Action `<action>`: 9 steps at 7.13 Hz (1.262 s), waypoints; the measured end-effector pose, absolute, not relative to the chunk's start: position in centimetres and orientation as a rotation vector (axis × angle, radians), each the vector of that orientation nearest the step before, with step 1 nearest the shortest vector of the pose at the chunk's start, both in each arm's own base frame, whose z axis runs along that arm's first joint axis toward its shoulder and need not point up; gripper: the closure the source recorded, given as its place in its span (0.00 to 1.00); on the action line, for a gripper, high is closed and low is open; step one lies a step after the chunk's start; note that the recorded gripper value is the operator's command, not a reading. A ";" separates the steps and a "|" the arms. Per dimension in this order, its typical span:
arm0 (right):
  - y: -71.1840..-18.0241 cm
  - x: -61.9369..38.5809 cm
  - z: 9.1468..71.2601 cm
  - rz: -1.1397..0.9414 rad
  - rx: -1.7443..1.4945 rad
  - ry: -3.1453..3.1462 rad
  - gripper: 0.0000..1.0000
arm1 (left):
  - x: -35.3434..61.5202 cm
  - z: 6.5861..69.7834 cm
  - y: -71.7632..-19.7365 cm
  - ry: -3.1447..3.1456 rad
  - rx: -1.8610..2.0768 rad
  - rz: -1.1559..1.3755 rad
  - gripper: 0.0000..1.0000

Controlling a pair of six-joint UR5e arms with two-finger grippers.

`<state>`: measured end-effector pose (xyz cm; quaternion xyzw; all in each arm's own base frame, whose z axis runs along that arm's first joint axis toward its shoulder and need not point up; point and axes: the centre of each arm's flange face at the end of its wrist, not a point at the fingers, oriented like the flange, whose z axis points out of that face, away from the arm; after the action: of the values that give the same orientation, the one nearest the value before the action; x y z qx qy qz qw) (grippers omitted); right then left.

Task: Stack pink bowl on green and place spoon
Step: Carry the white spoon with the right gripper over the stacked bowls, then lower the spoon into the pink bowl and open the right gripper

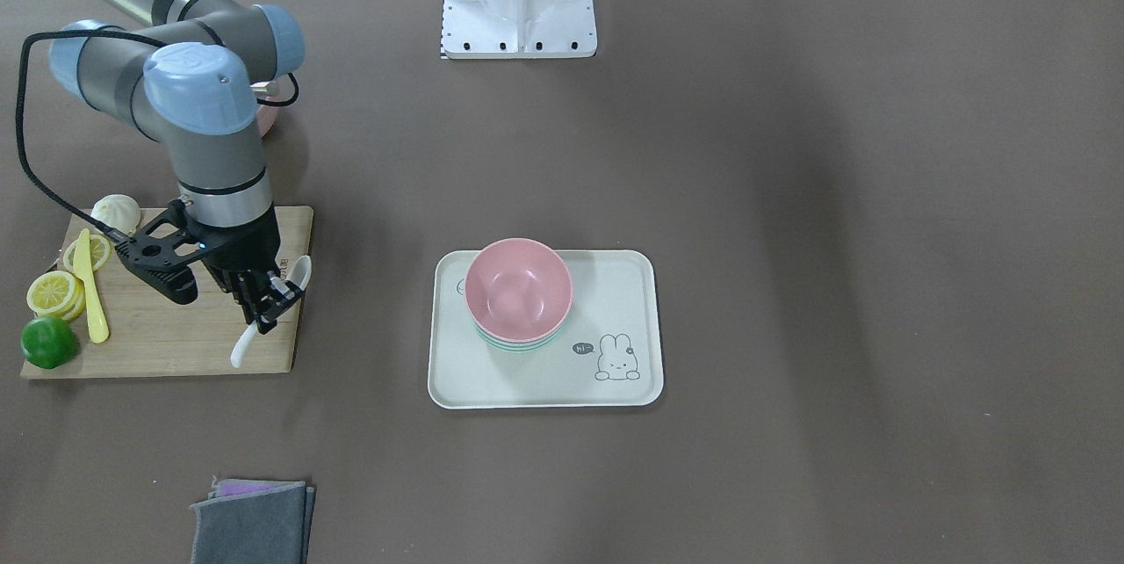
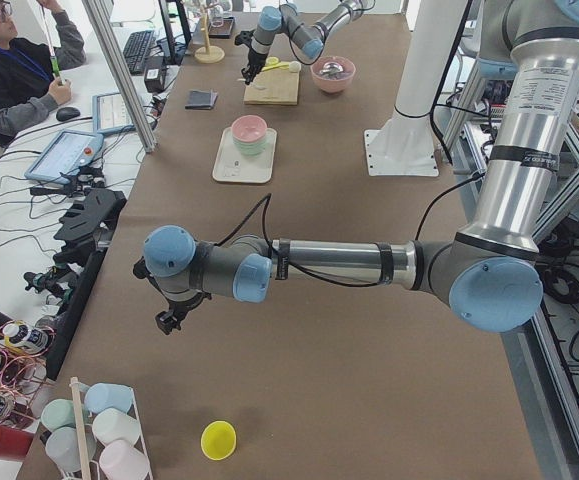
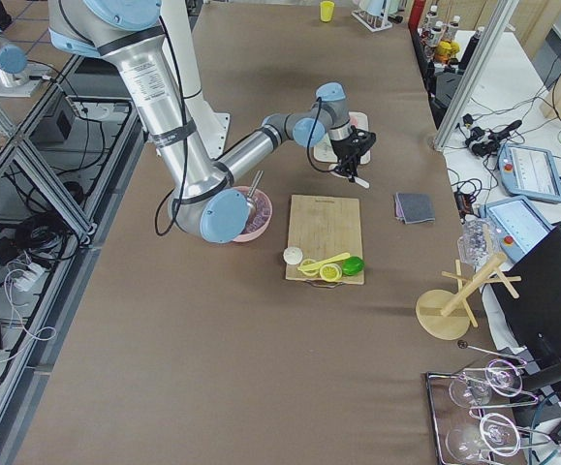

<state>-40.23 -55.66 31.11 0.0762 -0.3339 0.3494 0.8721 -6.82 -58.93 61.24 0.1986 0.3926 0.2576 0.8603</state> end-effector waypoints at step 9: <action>-55.0 -58.0 14.1 0.766 0.208 -0.681 1.00 | -6.7 61.9 -58.3 0.832 0.406 0.532 0.01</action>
<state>-58.02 -55.05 14.12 0.0991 -0.3251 0.3659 0.8664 -6.69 -58.33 61.91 0.1934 0.3966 0.2535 0.8608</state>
